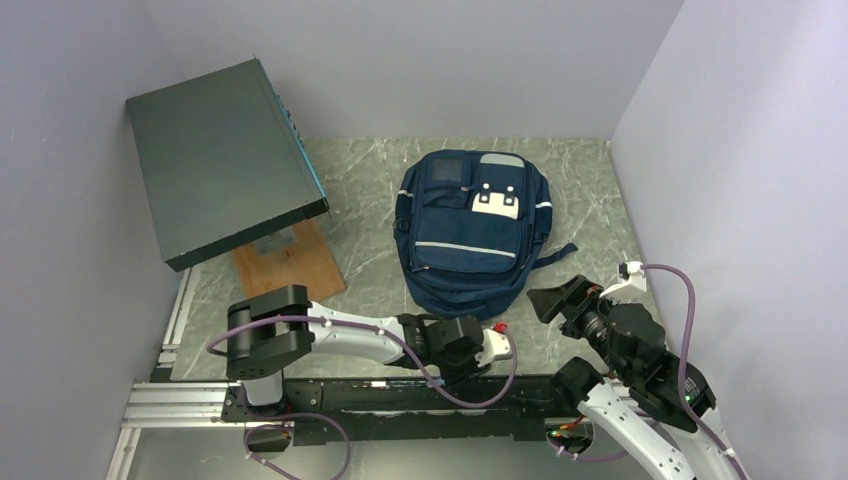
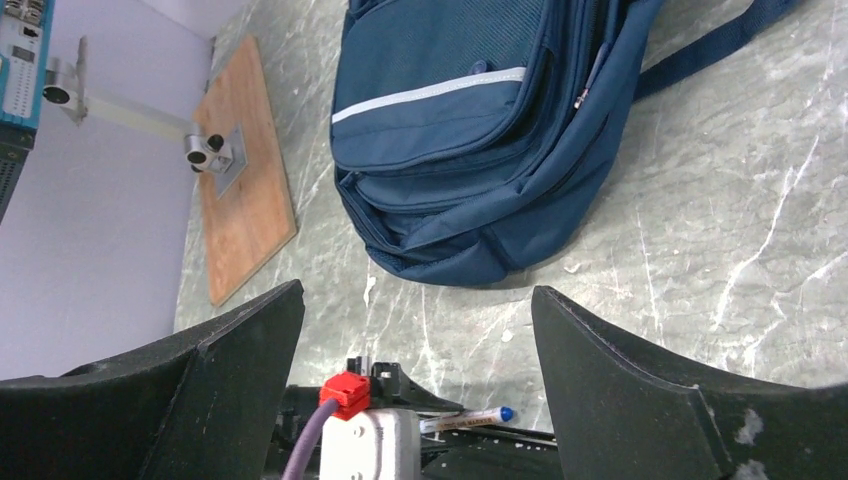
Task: Pack the student bag
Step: Pick up the stationery from the center of the board.
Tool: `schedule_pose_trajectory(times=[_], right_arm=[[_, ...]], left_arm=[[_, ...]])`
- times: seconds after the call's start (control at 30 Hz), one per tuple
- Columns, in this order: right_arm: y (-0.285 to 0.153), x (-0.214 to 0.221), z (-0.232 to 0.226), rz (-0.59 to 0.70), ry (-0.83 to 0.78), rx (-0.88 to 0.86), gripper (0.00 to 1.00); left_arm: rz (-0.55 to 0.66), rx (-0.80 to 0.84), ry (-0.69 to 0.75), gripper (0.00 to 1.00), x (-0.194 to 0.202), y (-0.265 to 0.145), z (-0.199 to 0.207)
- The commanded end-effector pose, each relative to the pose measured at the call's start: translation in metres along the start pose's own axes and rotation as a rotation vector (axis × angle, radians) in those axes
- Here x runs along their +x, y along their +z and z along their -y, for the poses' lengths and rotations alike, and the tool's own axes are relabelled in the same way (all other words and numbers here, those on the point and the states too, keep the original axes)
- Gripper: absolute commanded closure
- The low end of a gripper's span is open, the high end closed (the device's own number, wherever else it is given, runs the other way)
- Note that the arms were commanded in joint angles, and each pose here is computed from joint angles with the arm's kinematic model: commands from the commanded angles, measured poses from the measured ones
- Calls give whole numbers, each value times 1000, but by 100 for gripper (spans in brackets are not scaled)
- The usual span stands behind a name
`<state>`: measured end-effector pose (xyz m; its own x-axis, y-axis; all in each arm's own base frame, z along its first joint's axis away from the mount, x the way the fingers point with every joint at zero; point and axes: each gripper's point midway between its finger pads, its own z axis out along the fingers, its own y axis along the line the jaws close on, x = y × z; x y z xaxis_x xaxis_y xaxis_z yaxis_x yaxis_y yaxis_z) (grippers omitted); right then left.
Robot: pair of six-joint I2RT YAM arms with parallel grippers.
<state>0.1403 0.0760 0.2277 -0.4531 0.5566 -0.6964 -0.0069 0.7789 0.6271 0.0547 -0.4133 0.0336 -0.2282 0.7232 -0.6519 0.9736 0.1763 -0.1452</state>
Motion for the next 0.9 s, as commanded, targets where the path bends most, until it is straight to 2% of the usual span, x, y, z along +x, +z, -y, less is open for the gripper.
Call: schedule_pose_trajectory(times=[0.0,0.17,0.37,0.4,0.43,0.6,0.7,0.77,0.87], right_arm=[[-2,1,1,-8,9,6,13],[-2,1,2,-13,3,14,13],[1,5,5,-28,-2,31,11],[2,7,7,-34,2,45,2],[6,9,9,-40,14,69,0],[27,27,17,-109,53,169,0],[46,42,2,-153,68,93,0],[59,57,-28,-211,83,-68,1],[63,75,-80,-333,111,-316,5]], left_arm=[[-9,-10,11,65,-8,8,0],[-49,-61,-5,74,2,16,-10],[-34,-200,22,97,0,-3,-35],[-11,-224,28,100,-6,-11,-40],[24,-239,31,100,-14,-22,-44],[299,-177,-33,100,-66,-91,-55],[414,-115,-102,100,-81,-124,-66],[472,-76,-104,100,-91,-138,-67],[454,-100,-67,100,-91,-147,-72]])
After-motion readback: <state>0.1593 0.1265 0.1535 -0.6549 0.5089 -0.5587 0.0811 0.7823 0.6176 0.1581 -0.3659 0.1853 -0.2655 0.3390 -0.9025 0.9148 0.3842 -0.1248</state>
